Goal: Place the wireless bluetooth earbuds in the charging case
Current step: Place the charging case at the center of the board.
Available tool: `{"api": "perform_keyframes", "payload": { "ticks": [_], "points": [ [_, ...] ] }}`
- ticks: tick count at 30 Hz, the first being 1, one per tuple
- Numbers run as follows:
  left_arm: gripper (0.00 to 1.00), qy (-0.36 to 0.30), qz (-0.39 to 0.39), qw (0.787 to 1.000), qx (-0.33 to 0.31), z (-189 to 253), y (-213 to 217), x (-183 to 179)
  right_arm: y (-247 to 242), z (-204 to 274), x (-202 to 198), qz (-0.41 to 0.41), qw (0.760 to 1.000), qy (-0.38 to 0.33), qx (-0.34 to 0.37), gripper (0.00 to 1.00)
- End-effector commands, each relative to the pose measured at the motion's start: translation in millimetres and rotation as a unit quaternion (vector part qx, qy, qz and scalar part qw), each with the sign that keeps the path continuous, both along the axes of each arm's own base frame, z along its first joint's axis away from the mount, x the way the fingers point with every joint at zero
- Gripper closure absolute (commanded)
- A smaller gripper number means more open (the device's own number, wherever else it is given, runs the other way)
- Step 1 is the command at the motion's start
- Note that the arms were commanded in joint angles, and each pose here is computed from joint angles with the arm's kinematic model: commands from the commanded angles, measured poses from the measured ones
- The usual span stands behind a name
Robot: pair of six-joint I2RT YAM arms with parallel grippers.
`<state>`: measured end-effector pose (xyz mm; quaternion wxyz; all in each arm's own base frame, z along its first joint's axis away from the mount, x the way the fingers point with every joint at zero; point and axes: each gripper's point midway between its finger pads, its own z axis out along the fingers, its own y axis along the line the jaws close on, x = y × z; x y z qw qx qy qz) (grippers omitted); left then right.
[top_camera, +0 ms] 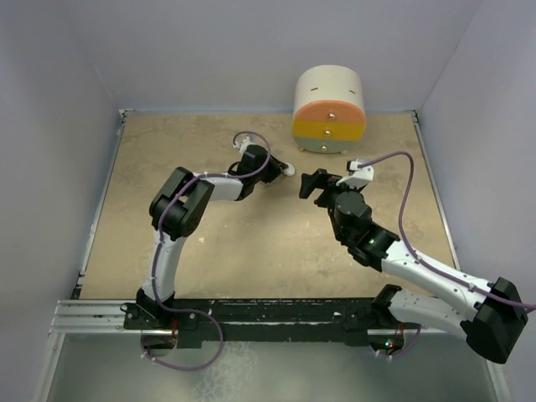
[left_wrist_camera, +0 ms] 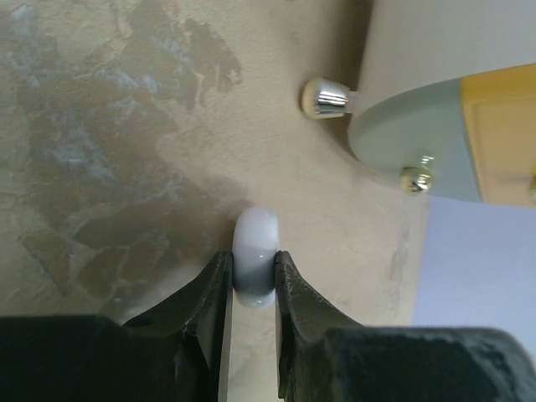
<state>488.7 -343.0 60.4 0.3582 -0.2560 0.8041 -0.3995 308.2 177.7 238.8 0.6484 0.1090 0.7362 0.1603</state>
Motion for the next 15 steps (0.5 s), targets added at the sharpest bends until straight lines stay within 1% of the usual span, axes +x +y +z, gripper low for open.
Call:
{"api": "perform_keyframes", "payload": {
  "ticks": [1, 3, 4, 5, 9, 11, 15],
  "points": [
    [1.00, -0.021, -0.004, 0.999, 0.033, -1.2, -3.1, 14.6, -4.1, 18.6, -2.1, 0.000, 1.000, -0.023, 0.018, 0.00],
    [1.00, -0.024, -0.010, 0.999, 0.039, -1.7, -5.3, 17.7, -4.5, 19.8, -2.9, 0.001, 1.000, -0.024, 0.019, 0.00],
    [0.98, -0.024, -0.013, 0.999, 0.041, -1.4, -6.2, 18.2, -4.4, 21.1, -3.2, 0.002, 0.999, -0.026, 0.021, 0.00],
    [0.93, -0.026, -0.014, 0.999, 0.043, -0.3, -6.9, 18.4, -4.3, 21.8, -3.6, 0.003, 0.999, -0.026, 0.021, 0.00],
    [0.58, -0.036, -0.014, 0.997, 0.061, 12.4, -1.1, 17.7, -4.6, 24.3, -4.6, 0.005, 0.999, -0.027, 0.022, 0.00],
    [0.51, -0.044, -0.007, 0.996, 0.078, 24.7, 6.0, 18.6, -4.3, 25.2, -4.7, 0.006, 0.999, -0.027, 0.022, 0.00],
    [0.45, -0.052, 0.015, 0.992, 0.117, 54.8, 32.4, 19.9, -4.1, 28.6, -5.1, 0.007, 0.999, -0.028, 0.022, 0.00]
  ]
}}
